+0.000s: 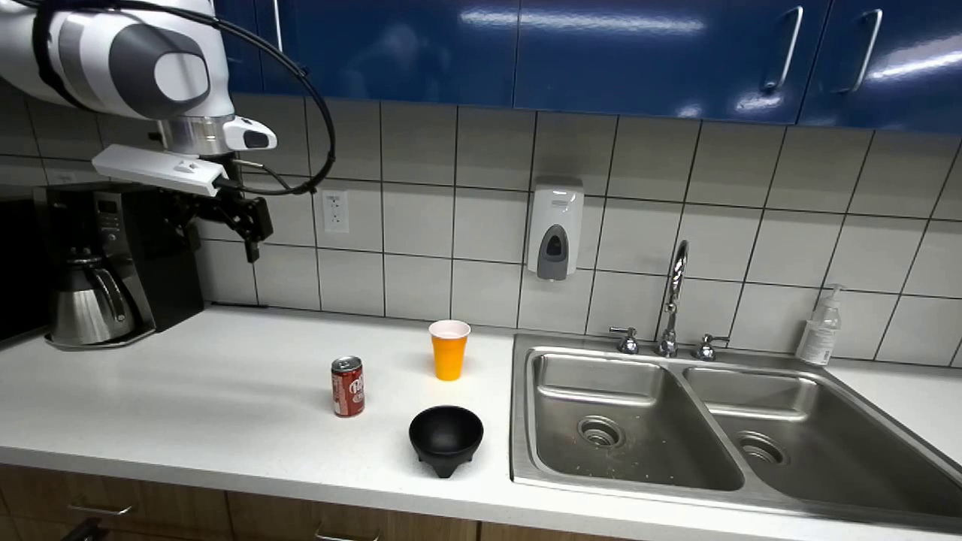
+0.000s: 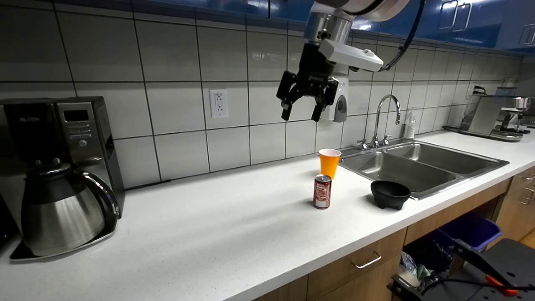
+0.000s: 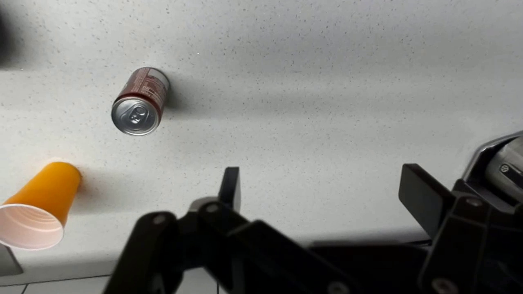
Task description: Put the red can inside the black bowl
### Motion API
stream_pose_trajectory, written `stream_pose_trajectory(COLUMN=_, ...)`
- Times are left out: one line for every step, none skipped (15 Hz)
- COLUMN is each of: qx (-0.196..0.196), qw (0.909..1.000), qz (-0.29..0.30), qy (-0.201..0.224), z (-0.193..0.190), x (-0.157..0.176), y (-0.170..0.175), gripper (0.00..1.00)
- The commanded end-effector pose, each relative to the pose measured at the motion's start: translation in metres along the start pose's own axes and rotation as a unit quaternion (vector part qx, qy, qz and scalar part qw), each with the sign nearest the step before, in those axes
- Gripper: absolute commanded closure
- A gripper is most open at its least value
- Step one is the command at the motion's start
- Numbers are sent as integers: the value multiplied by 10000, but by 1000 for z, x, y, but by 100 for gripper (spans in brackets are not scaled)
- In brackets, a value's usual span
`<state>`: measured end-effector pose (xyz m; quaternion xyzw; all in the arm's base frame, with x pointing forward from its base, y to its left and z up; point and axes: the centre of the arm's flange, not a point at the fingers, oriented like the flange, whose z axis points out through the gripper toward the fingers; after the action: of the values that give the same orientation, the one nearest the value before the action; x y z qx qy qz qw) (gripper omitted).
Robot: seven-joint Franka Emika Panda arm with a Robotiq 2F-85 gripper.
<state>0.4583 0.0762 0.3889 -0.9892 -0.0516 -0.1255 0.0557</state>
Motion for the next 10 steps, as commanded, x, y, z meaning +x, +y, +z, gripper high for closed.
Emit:
stream_pose_trajectory(qx=-126, qw=9993, qz=328, qy=84, z=13, x=9, y=6, gripper=0)
stream_pose_trajectory(qx=-179, qw=9988, qz=445, qy=95, z=18, x=10, y=7, gripper=0)
stream_pose_trajectory(qx=-217, qw=9982, qz=545, qy=104, z=21, x=10, y=7, gripper=0)
stream_pose_trajectory(qx=-254, qw=9975, qz=652, qy=109, z=25, x=11, y=7, gripper=0)
stream_pose_trajectory(qx=-294, qw=9967, qz=746, qy=96, z=29, x=11, y=6, gripper=0)
stream_pose_trajectory(qx=-352, qw=9956, qz=857, qy=109, z=34, x=12, y=4, gripper=0)
stream_pose_trajectory(qx=-387, qw=9947, qz=942, qy=103, z=38, x=13, y=2, gripper=0)
stream_pose_trajectory(qx=-437, qw=9936, qz=1036, qy=99, z=42, x=13, y=0, gripper=0)
stream_pose_trajectory(qx=-489, qw=9924, qz=1126, qy=105, z=46, x=12, y=-1, gripper=0)
stream_pose_trajectory(qx=-536, qw=9911, qz=1213, qy=90, z=51, x=13, y=-1, gripper=0)
